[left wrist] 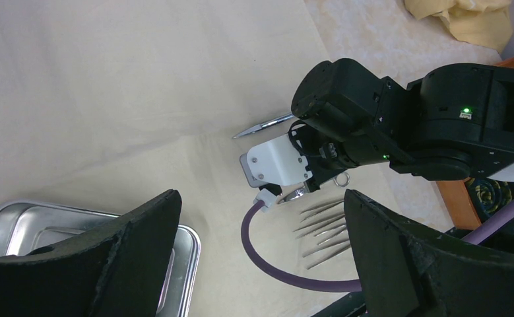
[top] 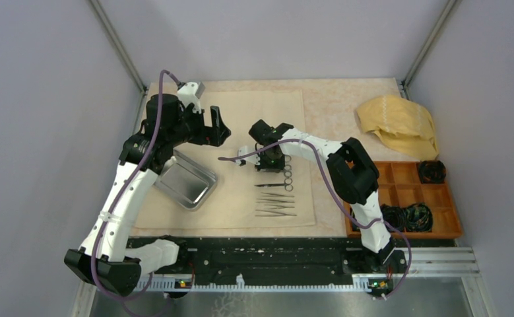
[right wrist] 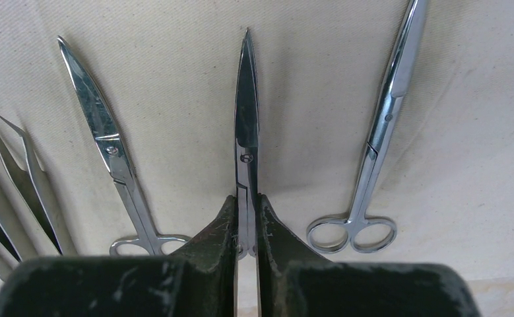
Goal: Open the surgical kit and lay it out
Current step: Place the medical item in the surgical kit.
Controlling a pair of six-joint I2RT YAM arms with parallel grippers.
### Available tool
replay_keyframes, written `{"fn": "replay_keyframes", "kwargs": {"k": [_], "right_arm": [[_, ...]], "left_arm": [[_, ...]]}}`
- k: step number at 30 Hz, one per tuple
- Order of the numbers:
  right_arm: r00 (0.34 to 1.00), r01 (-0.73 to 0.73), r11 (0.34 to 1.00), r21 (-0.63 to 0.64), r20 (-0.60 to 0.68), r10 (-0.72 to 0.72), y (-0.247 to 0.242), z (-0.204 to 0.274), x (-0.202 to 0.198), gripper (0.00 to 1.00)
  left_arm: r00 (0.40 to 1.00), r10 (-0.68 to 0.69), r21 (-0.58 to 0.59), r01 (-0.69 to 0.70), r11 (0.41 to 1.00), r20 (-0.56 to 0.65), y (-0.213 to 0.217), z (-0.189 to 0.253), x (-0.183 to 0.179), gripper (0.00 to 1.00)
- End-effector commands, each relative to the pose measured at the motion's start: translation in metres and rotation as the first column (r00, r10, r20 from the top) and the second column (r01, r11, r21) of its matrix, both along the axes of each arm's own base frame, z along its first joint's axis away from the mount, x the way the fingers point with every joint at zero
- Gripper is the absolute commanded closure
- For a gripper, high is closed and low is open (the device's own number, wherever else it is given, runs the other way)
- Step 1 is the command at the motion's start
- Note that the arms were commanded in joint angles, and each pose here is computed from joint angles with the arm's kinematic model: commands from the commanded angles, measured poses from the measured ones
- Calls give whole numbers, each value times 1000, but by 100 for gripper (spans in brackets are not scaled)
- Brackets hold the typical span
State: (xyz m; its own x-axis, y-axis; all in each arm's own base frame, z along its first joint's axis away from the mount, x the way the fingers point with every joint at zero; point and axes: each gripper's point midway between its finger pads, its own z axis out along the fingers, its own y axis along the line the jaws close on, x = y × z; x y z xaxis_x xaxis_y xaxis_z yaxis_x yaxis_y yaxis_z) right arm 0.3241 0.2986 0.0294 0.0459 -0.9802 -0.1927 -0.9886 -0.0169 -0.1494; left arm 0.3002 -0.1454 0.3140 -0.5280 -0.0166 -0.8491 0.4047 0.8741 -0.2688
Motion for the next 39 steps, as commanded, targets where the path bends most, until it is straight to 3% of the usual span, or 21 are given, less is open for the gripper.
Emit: {"fn": "replay_keyframes", "kwargs": {"k": [1, 21, 26, 29, 33, 37, 38, 39], "right_arm": [[1000, -3, 1000, 28, 9, 3, 15, 3, 4, 92], [1000, 14, 999, 45, 18, -14, 18, 9, 6, 74], [996, 67, 992, 106, 47, -72, 23, 47, 11, 67], [985, 153, 956, 248, 35, -167, 23, 96, 9, 60], [943, 274, 823, 498, 27, -330, -2, 175, 5, 50], [819, 421, 573, 703, -23, -574, -50, 238, 4, 38], [742, 457, 468, 756, -34, -669, -67, 258, 8, 26], [648, 482, 359, 799, -50, -760, -85, 275, 11, 5]], "left_arm": [[998, -5, 4, 5, 1000, 58, 1, 12, -2, 1], [998, 19, 17, -20, 1000, 65, 6, 12, -1, 1], [997, 23, 23, -25, 999, 76, 7, 16, 0, 1], [995, 37, 33, -40, 999, 88, 10, 20, 1, 1], [991, 80, 31, -84, 996, 111, 16, 31, 6, 1], [983, 112, 0, -113, 994, 146, 18, 52, 14, 1], [979, 128, -12, -127, 992, 157, 19, 59, 17, 1], [974, 142, -27, -140, 990, 174, 20, 69, 19, 1]]}}
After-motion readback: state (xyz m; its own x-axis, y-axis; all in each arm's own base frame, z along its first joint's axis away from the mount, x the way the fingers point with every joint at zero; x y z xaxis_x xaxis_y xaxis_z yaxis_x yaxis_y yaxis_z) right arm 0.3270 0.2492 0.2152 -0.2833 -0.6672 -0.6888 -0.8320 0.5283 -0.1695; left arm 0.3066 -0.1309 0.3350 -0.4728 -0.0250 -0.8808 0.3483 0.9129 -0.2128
